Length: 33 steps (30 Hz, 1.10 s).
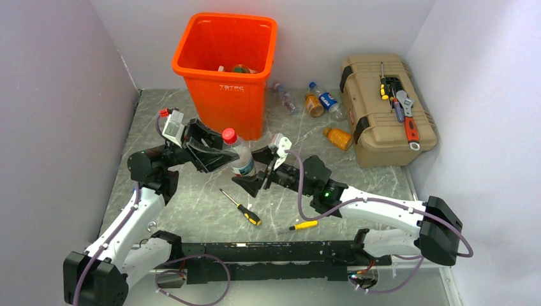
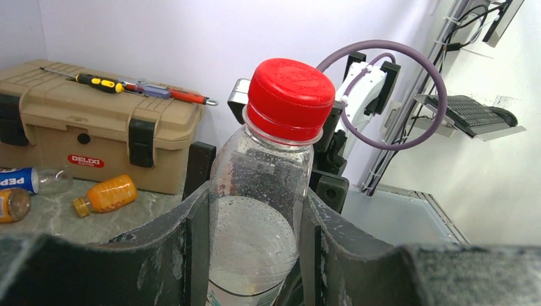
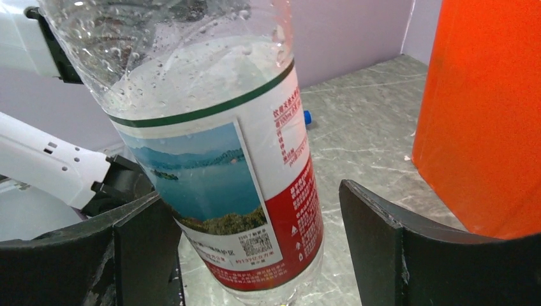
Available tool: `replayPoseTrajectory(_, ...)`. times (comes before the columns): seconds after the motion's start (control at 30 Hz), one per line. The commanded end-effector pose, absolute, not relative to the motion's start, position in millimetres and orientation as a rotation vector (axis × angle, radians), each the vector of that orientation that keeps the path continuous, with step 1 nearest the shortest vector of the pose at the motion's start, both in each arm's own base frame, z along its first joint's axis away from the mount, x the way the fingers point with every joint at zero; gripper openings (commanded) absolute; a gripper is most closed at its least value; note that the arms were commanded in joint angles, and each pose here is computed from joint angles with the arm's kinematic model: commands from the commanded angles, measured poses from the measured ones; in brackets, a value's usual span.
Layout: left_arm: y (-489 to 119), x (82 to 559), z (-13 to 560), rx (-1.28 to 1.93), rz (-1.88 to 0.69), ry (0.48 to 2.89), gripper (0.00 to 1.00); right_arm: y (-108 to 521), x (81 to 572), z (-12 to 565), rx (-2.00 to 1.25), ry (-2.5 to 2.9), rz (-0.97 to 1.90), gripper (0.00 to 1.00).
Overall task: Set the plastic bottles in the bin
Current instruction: Pick up the plastic bottle at the center of the board, then place the plastic bottle in the trash bin.
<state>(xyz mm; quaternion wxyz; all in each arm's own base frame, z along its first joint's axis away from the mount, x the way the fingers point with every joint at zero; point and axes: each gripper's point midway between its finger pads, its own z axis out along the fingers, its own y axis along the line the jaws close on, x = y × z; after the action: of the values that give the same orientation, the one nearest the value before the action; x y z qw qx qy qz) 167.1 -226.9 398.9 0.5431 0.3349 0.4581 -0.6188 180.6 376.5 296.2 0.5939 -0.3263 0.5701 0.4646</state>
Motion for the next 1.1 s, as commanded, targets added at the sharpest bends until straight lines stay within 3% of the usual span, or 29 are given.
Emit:
replayPoseTrajectory(0.0, -227, 161, 407, 0.812, -1.474, 1.057, 0.28, 384, 181, 342, -0.748, 1.167, 1.089, 0.87)
replayPoseTrajectory(0.17, -227, 163, 406, 0.796, -1.478, 1.068, 0.34, 389, 178, 337, -0.794, 1.166, 1.095, 0.66)
replayPoseTrajectory(0.33, -227, 172, 403, 0.75, -1.448, 1.117, 0.64, 387, 176, 331, -0.818, 1.185, 1.083, 0.45)
replayPoseTrajectory(0.5, -225, 181, 403, 0.707, -1.394, 1.131, 0.97, 378, 176, 322, -0.826, 1.244, 1.046, 0.4)
replayPoseTrajectory(0.53, -224, 184, 403, 0.69, -1.371, 1.133, 0.99, 375, 177, 318, -0.828, 1.268, 1.034, 0.4)
replayPoseTrajectory(0.83, -217, 212, 411, 0.586, -1.236, 1.193, 0.98, 352, 188, 293, -0.8, 1.43, 0.906, 0.38)
replayPoseTrajectory(1.07, -214, 225, 393, 0.543, -1.188, 1.244, 0.9, 350, 196, 270, -0.789, 1.523, 0.854, 0.36)
